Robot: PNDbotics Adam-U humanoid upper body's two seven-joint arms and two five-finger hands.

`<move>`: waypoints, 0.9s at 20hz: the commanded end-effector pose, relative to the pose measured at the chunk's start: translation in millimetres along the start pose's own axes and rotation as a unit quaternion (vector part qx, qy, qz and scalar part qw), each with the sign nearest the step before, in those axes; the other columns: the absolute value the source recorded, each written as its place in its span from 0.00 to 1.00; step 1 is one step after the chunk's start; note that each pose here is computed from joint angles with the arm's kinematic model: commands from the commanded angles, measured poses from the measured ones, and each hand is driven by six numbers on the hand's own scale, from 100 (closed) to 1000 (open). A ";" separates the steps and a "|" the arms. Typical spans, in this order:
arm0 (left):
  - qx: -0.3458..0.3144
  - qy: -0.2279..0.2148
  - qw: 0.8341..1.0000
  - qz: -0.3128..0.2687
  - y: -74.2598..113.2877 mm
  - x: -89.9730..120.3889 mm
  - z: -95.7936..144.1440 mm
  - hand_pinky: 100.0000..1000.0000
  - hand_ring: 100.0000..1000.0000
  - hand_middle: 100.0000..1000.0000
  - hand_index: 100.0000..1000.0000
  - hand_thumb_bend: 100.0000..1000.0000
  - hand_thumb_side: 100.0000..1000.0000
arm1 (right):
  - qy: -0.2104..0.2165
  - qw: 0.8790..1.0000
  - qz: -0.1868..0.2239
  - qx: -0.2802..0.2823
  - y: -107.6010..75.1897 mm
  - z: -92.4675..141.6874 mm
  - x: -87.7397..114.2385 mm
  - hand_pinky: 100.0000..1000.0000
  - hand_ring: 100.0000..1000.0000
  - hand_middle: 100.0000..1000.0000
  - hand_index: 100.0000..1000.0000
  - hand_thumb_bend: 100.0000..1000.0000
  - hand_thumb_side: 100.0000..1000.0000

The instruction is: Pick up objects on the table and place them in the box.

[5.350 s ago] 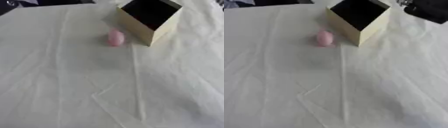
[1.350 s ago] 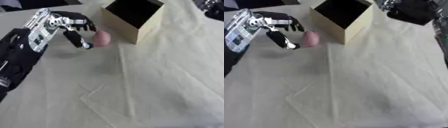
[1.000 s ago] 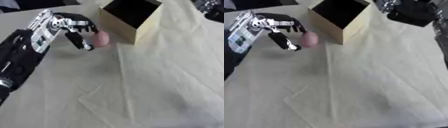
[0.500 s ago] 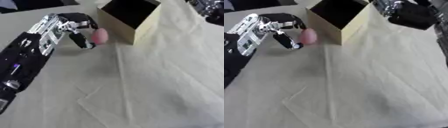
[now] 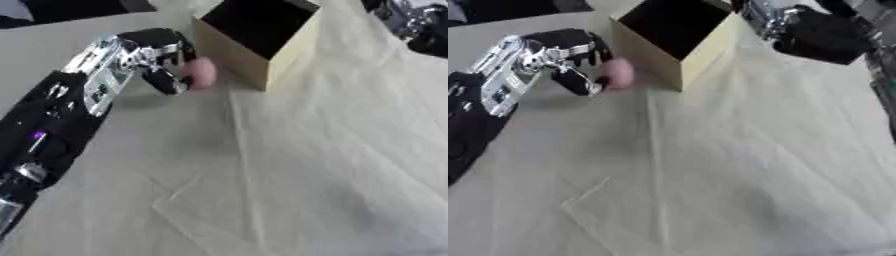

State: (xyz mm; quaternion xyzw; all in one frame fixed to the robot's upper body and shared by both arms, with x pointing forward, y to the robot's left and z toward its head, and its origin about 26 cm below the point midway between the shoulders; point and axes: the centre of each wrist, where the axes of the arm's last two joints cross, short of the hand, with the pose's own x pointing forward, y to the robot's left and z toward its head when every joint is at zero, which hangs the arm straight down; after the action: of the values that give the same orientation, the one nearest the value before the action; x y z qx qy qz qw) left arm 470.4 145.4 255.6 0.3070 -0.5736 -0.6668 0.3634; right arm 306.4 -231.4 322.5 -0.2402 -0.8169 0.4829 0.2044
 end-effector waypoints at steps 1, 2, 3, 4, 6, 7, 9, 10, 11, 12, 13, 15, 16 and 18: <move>0.030 -0.003 1.000 0.008 15.0 0.0 4.9 0.32 0.46 0.56 0.65 0.00 0.00 | -0.010 1.000 0.009 -0.005 -7.7 -1.1 4.5 0.87 0.79 0.76 0.90 0.00 0.91; 0.035 -0.002 0.999 0.012 16.4 -0.2 6.1 0.29 0.44 0.55 0.64 0.00 0.00 | -0.009 1.000 0.008 -0.005 -7.7 -1.0 4.4 0.87 0.79 0.76 0.90 0.00 0.91; 0.041 -0.002 0.999 0.015 18.1 -0.4 7.5 0.25 0.42 0.53 0.62 0.00 0.00 | -0.009 1.000 0.008 -0.005 -7.7 -0.9 4.3 0.87 0.79 0.76 0.90 0.00 0.91; 0.045 -0.001 0.999 0.017 19.5 -0.5 8.9 0.24 0.41 0.52 0.62 0.00 0.00 | -0.009 1.000 0.008 -0.005 -7.7 -0.8 4.2 0.87 0.79 0.76 0.90 0.00 0.91; 0.053 -0.004 0.998 0.016 23.5 0.2 12.8 0.22 0.40 0.51 0.61 0.00 0.00 | -0.007 1.000 0.008 -0.006 -7.8 -0.4 3.8 0.87 0.79 0.76 0.90 0.00 0.91; 0.058 -0.006 0.998 0.014 26.5 0.9 15.5 0.20 0.38 0.49 0.60 0.00 0.00 | -0.007 1.000 0.008 -0.007 -7.7 -0.2 3.7 0.87 0.79 0.76 0.90 0.00 0.91; 0.069 -0.010 0.997 0.009 33.3 2.2 21.6 0.18 0.37 0.47 0.58 0.00 0.00 | -0.006 1.000 0.007 -0.008 -7.4 0.1 3.4 0.87 0.79 0.76 0.90 0.00 0.91; 0.074 -0.010 0.997 0.007 36.7 2.5 24.9 0.18 0.37 0.47 0.58 0.00 0.00 | -0.006 1.000 0.007 -0.009 -7.2 0.3 3.3 0.87 0.79 0.76 0.90 0.00 0.91; 0.080 -0.010 0.997 0.004 40.5 2.6 28.4 0.17 0.36 0.47 0.57 0.00 0.00 | -0.005 1.000 0.007 -0.010 -7.2 0.5 3.1 0.87 0.79 0.76 0.90 0.00 0.91; 0.084 -0.010 0.996 0.001 43.6 2.8 31.4 0.16 0.36 0.46 0.57 0.00 0.00 | -0.005 1.000 0.008 -0.011 -7.2 0.6 3.0 0.87 0.79 0.76 0.90 0.00 0.91; 0.091 -0.010 0.996 0.000 47.8 2.4 35.3 0.16 0.35 0.46 0.56 0.00 0.00 | -0.005 1.000 0.008 -0.011 -7.0 0.7 2.9 0.87 0.79 0.76 0.90 0.00 0.91; 0.109 -0.008 0.994 -0.001 58.1 0.6 44.9 0.15 0.35 0.45 0.56 0.00 0.00 | -0.004 1.000 0.008 -0.011 -6.9 0.9 2.7 0.87 0.80 0.76 0.90 0.00 0.91; 0.118 -0.007 0.993 -0.003 63.7 -0.3 50.1 0.15 0.35 0.45 0.56 0.00 0.00 | -0.004 1.000 0.008 -0.012 -7.0 1.1 2.6 0.87 0.80 0.76 0.90 0.00 0.91; 0.137 -0.006 0.991 -0.001 76.0 -1.9 60.1 0.15 0.34 0.45 0.56 0.00 0.00 | -0.003 1.000 0.009 -0.014 -7.2 1.7 2.1 0.87 0.80 0.76 0.90 0.00 0.90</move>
State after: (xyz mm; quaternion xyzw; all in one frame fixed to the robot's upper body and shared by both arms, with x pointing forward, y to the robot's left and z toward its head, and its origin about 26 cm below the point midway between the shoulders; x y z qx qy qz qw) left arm 439.4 163.6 313.7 0.3301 -0.6473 -0.6032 0.3288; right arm 306.8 -232.2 321.0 -0.2383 -0.8190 0.4790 0.2071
